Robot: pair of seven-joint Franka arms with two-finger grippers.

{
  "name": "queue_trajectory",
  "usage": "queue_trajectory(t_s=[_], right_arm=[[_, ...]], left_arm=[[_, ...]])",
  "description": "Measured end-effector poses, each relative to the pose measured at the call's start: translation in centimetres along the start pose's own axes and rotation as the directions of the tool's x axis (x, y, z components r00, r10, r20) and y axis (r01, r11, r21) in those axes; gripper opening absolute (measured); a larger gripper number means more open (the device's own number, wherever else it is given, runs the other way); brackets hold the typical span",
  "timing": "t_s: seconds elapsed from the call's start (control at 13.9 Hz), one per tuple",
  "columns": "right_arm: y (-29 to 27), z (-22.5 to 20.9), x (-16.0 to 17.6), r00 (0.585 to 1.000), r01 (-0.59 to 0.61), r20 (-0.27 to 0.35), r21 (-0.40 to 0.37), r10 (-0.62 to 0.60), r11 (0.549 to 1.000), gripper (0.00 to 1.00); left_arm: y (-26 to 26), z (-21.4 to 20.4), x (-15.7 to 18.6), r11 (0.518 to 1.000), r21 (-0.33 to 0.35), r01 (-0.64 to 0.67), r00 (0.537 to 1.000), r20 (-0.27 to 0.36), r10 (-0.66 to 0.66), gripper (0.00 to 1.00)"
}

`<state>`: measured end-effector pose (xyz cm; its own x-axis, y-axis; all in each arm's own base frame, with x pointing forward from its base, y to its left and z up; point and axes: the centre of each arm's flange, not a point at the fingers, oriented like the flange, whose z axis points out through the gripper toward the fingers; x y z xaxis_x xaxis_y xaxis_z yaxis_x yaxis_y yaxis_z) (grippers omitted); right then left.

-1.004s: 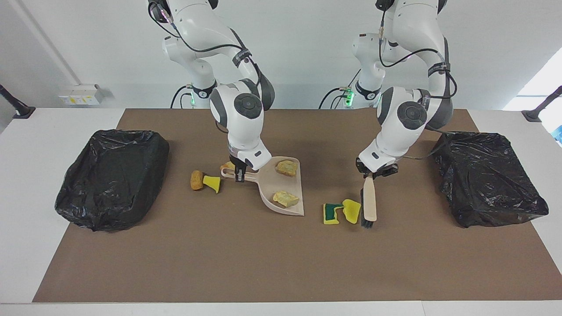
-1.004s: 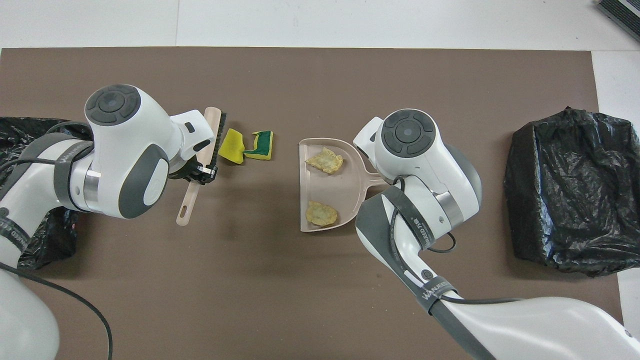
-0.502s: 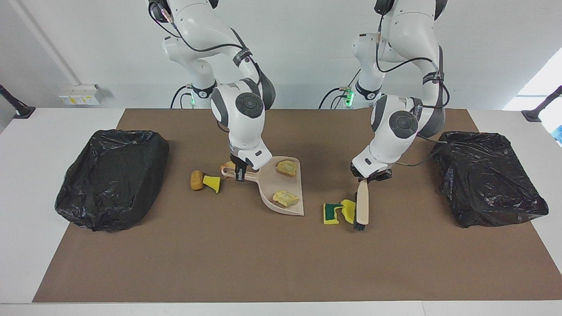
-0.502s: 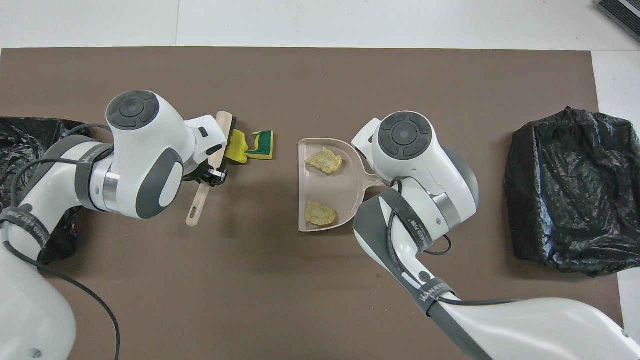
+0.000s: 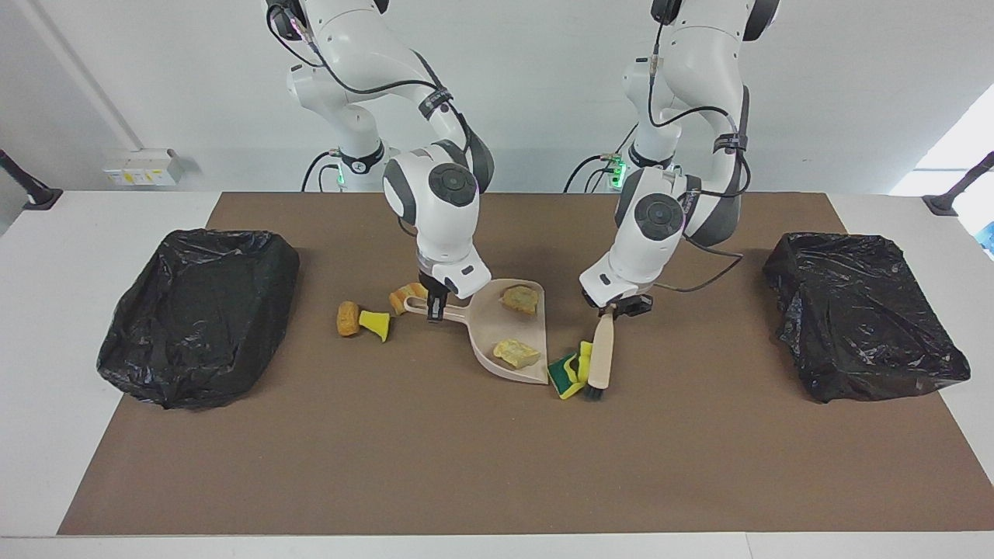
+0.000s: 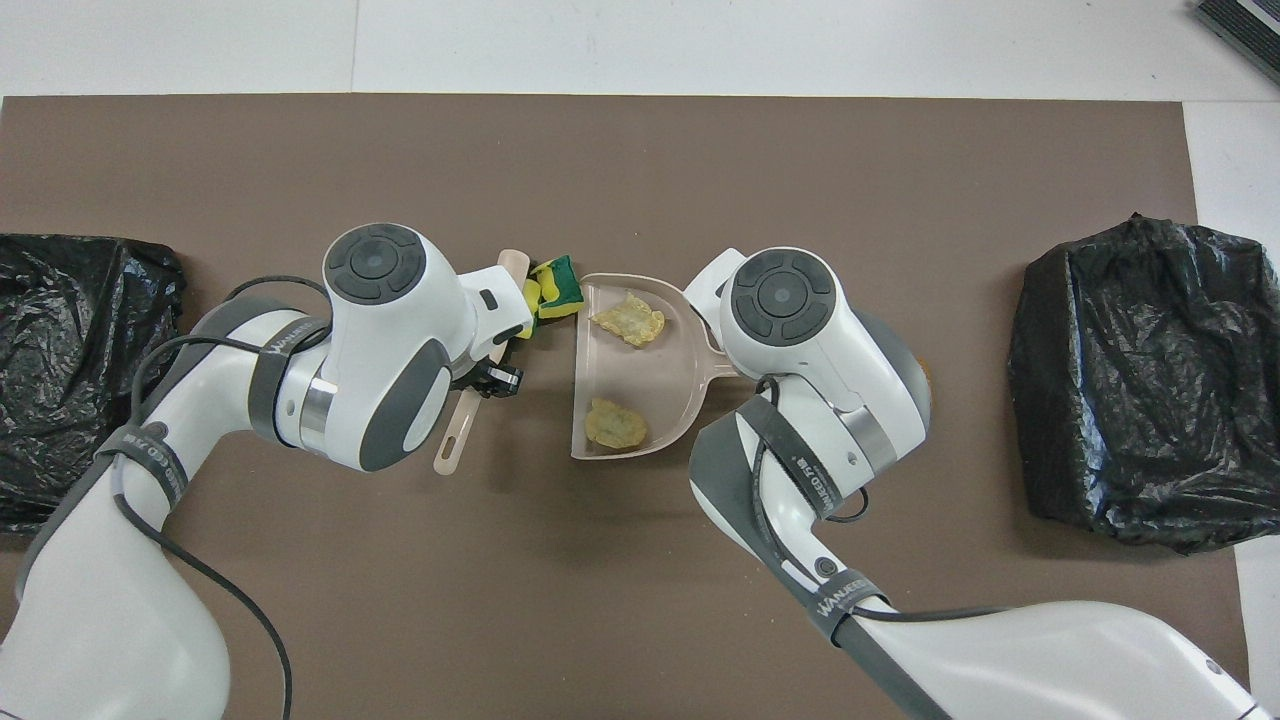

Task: Sweep and dump trash in bin
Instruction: 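Sweep the scraps and sponges into the dustpan with the left gripper's brush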

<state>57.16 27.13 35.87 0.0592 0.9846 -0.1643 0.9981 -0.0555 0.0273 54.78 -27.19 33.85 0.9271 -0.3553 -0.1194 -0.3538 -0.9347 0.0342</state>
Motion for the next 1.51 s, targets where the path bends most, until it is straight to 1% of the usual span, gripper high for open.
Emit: queue_trajectory(t_s=[0.22,0.36,0.57,0.72,0.86,1.08,1.15,1.22,1.29,1.36,1.51], right_arm=[[-0.3,0.3,0.7,1.000,-0.011,-0.007,-0.007,0.011,1.000,0.32],[-0.3,0.8,0.9,1.000,-0.016,-0.014,-0.011,0.016,1.000,0.32],[-0.3,1.4,1.1,0.999,-0.014,-0.042,-0.041,0.012,0.999,0.32],[-0.2,1.9,0.8,0.999,-0.005,-0.048,-0.045,0.003,0.999,0.32],[0.2,2.2,0.3,0.998,-0.003,-0.056,-0.052,0.000,0.999,0.32],[0.5,2.3,-0.2,0.998,-0.009,-0.063,-0.051,0.006,0.999,0.32],[0.6,2.2,-0.2,0.998,-0.006,-0.064,-0.053,0.002,0.999,0.32],[0.8,2.0,-0.5,0.998,-0.003,-0.069,-0.052,-0.001,0.999,0.32],[1.2,1.7,-1.2,0.997,0.001,-0.080,-0.044,-0.004,0.999,0.32],[1.7,1.1,-2.2,0.996,0.007,-0.092,-0.032,-0.010,0.999,0.32],[2.7,-0.9,-4.4,0.994,0.013,-0.107,-0.013,-0.015,1.000,0.32]], left_arm=[[3.5,0.1,-0.8,1.000,-0.011,-0.019,0.999,0.027,0.019,0.26],[4.8,-0.7,-1.6,0.999,-0.043,-0.015,0.998,0.060,0.017,0.26],[5.6,-3.5,-3.2,0.996,-0.094,-0.001,0.996,0.092,0.010,0.26],[5.5,-5.0,-3.8,0.995,-0.102,0.003,0.996,0.085,0.005,0.26],[4.2,-7.0,-4.4,0.993,-0.113,0.027,0.996,0.086,-0.017,0.26],[1.1,-11.6,-6.6,0.988,-0.121,0.101,0.992,0.088,-0.091,0.26],[0.2,-13.0,-7.6,0.983,-0.118,0.138,0.987,0.100,-0.127,0.26],[-0.4,-14.0,-8.6,0.976,-0.110,0.188,0.977,0.125,-0.174,0.26],[-0.4,-14.5,-9.5,0.963,-0.096,0.252,0.960,0.149,-0.237,0.26],[-0.2,-14.5,-10.1,0.950,-0.084,0.301,0.945,0.159,-0.285,0.26],[0.5,-13.4,-11.0,0.937,-0.069,0.343,0.930,0.164,-0.329,0.26]])
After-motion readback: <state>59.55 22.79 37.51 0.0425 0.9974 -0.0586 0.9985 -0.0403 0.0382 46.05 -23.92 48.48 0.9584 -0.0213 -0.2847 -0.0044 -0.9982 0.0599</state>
